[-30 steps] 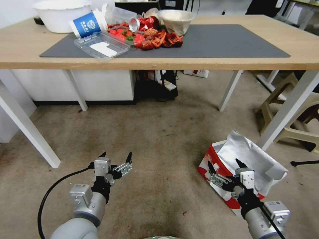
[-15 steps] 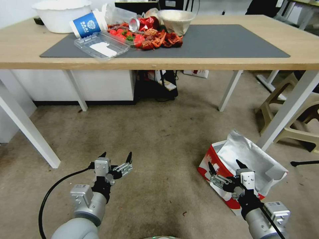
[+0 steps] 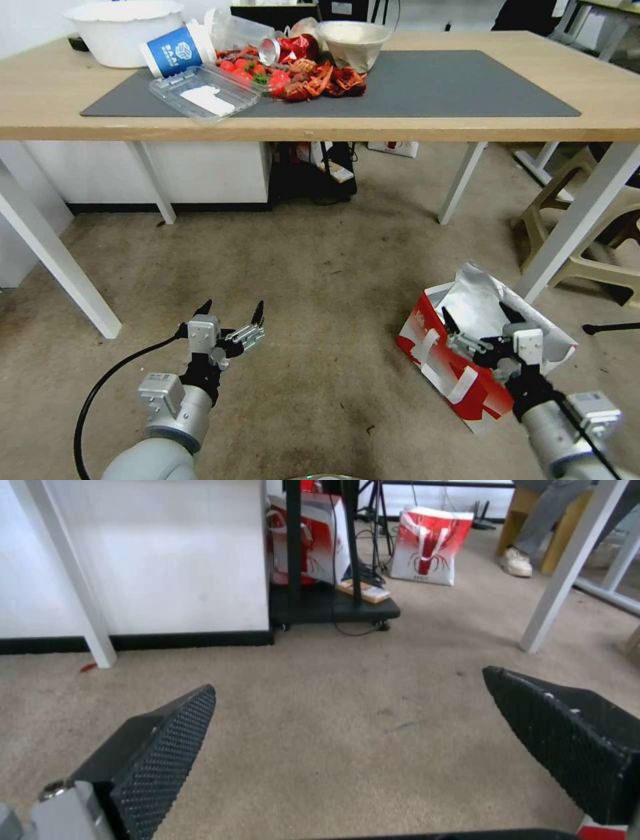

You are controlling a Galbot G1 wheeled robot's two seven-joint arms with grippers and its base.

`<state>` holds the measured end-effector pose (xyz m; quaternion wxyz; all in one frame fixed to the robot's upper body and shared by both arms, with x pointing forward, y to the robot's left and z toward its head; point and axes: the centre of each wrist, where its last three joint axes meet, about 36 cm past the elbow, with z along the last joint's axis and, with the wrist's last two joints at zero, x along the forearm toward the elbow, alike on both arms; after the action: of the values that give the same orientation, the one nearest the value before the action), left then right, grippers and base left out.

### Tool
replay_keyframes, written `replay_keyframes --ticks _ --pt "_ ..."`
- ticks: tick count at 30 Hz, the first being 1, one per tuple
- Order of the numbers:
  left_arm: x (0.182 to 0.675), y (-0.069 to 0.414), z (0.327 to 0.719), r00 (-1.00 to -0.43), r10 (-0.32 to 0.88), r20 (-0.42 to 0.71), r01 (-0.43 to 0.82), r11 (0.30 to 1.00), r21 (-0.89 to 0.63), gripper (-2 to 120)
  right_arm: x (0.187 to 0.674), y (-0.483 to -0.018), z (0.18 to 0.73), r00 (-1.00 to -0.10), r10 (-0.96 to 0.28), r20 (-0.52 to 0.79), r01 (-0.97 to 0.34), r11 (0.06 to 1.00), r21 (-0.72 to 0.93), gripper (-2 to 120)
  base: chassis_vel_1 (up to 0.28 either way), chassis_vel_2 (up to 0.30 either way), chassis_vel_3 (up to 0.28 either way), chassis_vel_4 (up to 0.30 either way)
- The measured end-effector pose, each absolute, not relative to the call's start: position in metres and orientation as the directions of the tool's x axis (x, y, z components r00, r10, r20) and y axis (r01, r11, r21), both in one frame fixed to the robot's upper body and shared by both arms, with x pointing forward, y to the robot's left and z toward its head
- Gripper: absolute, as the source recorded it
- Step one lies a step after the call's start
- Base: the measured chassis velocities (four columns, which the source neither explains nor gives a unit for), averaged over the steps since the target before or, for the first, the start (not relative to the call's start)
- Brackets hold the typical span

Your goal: Pick up the food delivery bag from the floor and place it on the table.

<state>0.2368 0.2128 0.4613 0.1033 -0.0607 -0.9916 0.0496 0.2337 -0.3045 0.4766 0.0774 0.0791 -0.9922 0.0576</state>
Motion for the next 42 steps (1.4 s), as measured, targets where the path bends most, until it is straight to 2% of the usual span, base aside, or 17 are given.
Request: replay_keyframes --ticks 1,4,11,18,20,29,31,36,42 --pt "0.236 0.213 0.462 -0.972 0.13 0.196 0.111 0.988 -0.107 100 0.249 -0.324 0.474 -0.967 -0.194 0.164 -0.216 0.968 -0.131 100 0.0 0.0 0.0 0.0" --pt "0.235 0.212 0.463 -0.973 0.129 0.191 0.11 0.988 -0.106 100 0.266 -0.344 0.473 -0.956 -0.229 0.183 -0.259 0.952 -0.165 100 0.0 0.0 0.0 0.0" --pt "0.235 0.213 0.464 -0.974 0.128 0.187 0.11 0.988 -0.105 100 0.282 -0.362 0.474 -0.947 -0.252 0.2 -0.291 0.937 -0.196 100 0.0 0.0 0.0 0.0" --pt "0.234 0.216 0.465 -0.976 0.123 0.181 0.106 0.989 -0.101 100 0.322 -0.409 0.473 -0.922 -0.309 0.234 -0.36 0.906 -0.221 100 0.0 0.0 0.0 0.0" --pt "0.234 0.216 0.465 -0.977 0.126 0.171 0.11 0.988 -0.104 100 0.349 -0.439 0.474 -0.907 -0.335 0.256 -0.395 0.887 -0.24 100 0.0 0.0 0.0 0.0" --pt "0.233 0.215 0.463 -0.977 0.128 0.171 0.112 0.988 -0.104 100 0.385 -0.492 0.453 -0.883 -0.323 0.341 -0.414 0.879 -0.238 100 0.0 0.0 0.0 0.0" --pt "0.234 0.216 0.458 -0.977 0.129 0.171 0.112 0.988 -0.102 100 0.408 -0.514 0.436 -0.87 -0.328 0.37 -0.429 0.872 -0.237 100 0.0 0.0 0.0 0.0" --pt "0.236 0.215 0.45 -0.977 0.123 0.175 0.106 0.989 -0.103 100 0.445 -0.529 0.41 -0.868 -0.33 0.37 -0.433 0.868 -0.242 100 0.0 0.0 0.0 0.0" --pt "0.24 0.22 0.443 -0.978 0.099 0.185 0.082 0.992 -0.095 100 0.473 -0.528 0.372 -0.812 -0.379 0.444 -0.506 0.836 -0.212 100 0.0 0.0 0.0 0.0"
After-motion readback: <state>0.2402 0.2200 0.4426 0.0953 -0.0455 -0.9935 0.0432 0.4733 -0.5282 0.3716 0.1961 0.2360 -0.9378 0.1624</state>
